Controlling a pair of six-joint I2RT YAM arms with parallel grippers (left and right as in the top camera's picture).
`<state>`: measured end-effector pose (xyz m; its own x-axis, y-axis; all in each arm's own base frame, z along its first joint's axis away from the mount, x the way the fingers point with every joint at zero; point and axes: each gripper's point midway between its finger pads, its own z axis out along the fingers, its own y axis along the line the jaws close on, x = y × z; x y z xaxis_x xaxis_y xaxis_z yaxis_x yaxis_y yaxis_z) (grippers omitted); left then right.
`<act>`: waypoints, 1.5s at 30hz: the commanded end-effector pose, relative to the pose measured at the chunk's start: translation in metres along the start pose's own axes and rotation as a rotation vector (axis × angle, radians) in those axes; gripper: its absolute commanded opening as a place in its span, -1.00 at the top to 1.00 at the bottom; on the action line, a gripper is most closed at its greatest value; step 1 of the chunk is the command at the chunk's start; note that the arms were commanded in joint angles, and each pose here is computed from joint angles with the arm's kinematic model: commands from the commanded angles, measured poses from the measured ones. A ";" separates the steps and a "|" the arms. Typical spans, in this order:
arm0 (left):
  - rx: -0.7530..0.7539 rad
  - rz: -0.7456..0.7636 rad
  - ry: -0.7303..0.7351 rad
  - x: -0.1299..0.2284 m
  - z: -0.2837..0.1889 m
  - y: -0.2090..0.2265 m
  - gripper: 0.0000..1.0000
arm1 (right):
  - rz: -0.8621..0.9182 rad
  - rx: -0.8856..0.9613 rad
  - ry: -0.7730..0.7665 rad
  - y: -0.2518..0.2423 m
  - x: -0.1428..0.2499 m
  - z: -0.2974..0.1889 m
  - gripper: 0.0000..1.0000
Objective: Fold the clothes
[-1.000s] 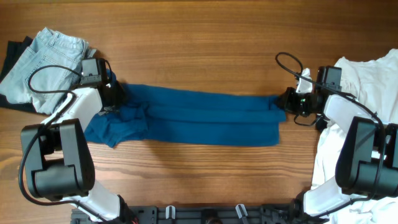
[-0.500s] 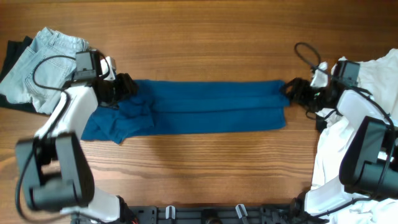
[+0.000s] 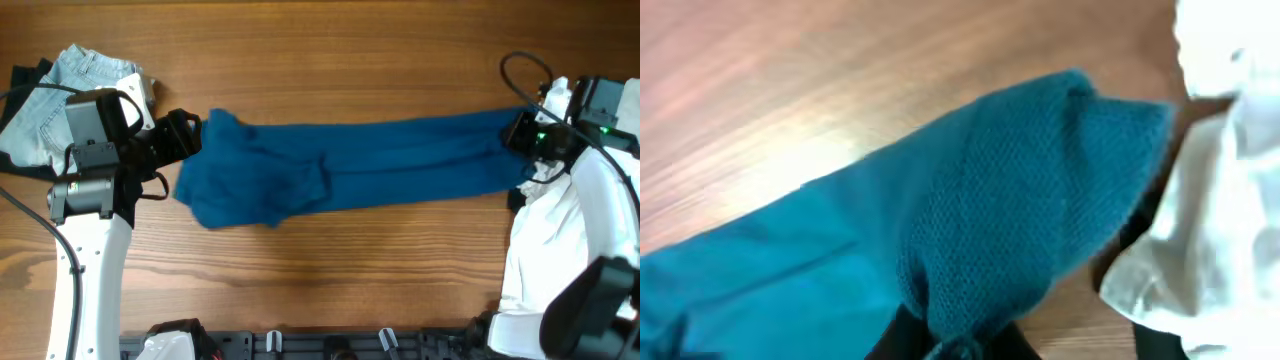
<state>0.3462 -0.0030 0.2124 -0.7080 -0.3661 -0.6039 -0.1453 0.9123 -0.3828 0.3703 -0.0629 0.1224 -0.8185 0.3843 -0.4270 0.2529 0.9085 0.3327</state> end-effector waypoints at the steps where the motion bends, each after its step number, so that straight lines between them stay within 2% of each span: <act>1: -0.014 0.021 -0.033 -0.008 -0.007 0.000 -0.34 | -0.118 -0.254 0.035 0.080 0.011 -0.008 0.91; 3: -0.014 0.020 -0.031 -0.008 -0.007 0.000 -0.33 | -0.188 -0.348 0.101 0.141 0.038 -0.002 0.91; 6: -0.016 0.019 -0.026 -0.007 -0.006 0.000 -0.32 | -0.230 -0.338 0.158 0.205 0.079 0.018 0.91; 9: -0.016 0.018 -0.024 -0.006 -0.006 0.000 -0.33 | -0.214 -0.295 0.233 0.239 0.122 0.055 0.91; 12: -0.042 0.014 -0.010 -0.002 -0.006 0.005 -0.35 | -0.216 -0.416 0.357 0.262 0.151 0.077 0.90; 13: -0.046 0.012 -0.004 -0.001 -0.006 0.006 -0.35 | -0.196 -0.431 0.355 0.269 0.152 0.081 0.65; 14: -0.047 0.011 -0.001 0.000 -0.005 0.006 -0.35 | -0.215 -0.461 0.338 0.277 0.151 0.080 -0.04; 15: -0.064 0.009 0.001 0.000 -0.004 0.010 -0.37 | -0.275 -0.548 0.338 0.292 0.154 0.073 -0.44; 16: -0.104 0.005 0.011 0.002 -0.003 0.017 -0.40 | -0.325 -0.626 0.342 0.302 0.156 0.063 -0.76; 17: -0.238 -0.012 0.086 0.020 0.001 0.044 -0.44 | -0.321 -0.628 0.317 0.300 0.146 0.056 -0.78; 18: -0.275 -0.019 0.131 0.030 0.004 0.052 -0.49 | -0.328 -0.630 0.299 0.298 0.140 0.052 -0.74; 20: -0.307 -0.035 0.232 0.049 0.018 0.063 -0.60 | -0.290 -0.573 0.251 0.279 0.118 0.045 -0.63; 23: -0.330 -0.059 0.364 0.073 0.047 0.076 -0.81 | -0.234 -0.485 0.200 0.241 0.089 0.034 -0.61; 24: -0.318 -0.069 0.407 0.081 0.059 0.077 -0.94 | -0.224 -0.466 0.189 0.228 0.081 0.029 -0.61; 25: -0.281 -0.056 0.463 0.092 0.074 0.077 -0.99 | -0.209 -0.445 0.184 0.215 0.075 0.024 -0.61; 28: -0.247 -0.034 0.573 0.117 0.110 0.087 -1.00 | -0.207 -0.407 0.193 0.193 0.073 0.014 -0.61; 32: -0.006 -0.054 0.726 0.159 0.144 0.063 -0.99 | -0.213 -0.377 0.220 0.185 0.079 0.015 -0.62; 34: 0.048 0.014 0.773 0.174 0.149 0.055 -0.72 | -0.213 -0.363 0.216 0.183 0.078 0.016 -0.62; 35: 0.057 0.042 0.783 0.178 0.152 0.052 -0.40 | -0.213 -0.360 0.215 0.182 0.078 0.016 -0.62; 38: 0.076 0.085 0.756 0.177 0.162 0.044 0.38 | -0.212 -0.359 0.216 0.182 0.078 0.016 -0.62; 39: 0.079 0.093 0.749 0.176 0.164 0.043 0.77 | -0.212 -0.359 0.217 0.182 0.079 0.016 -0.62; 40: 0.078 0.089 0.754 0.177 0.163 0.042 0.92 | -0.212 -0.359 0.218 0.182 0.079 0.016 -0.62; 42: 0.069 0.069 0.773 0.175 0.156 0.045 0.92 | -0.211 -0.358 0.221 0.182 0.080 0.016 -0.63; 43: 0.059 0.061 0.771 0.172 0.152 0.048 0.91 | -0.211 -0.358 0.220 0.182 0.079 0.016 -0.63; 45: 0.046 0.045 0.779 0.172 0.147 0.052 -0.43 | -0.211 -0.358 0.220 0.182 0.079 0.016 -0.63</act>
<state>0.3364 -0.0506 -0.0025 -0.9966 -0.0754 -0.0334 -0.0547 0.9078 -0.4158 0.3570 0.1360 0.1248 -0.9453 0.1330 -0.2980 -0.0587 0.8290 0.5562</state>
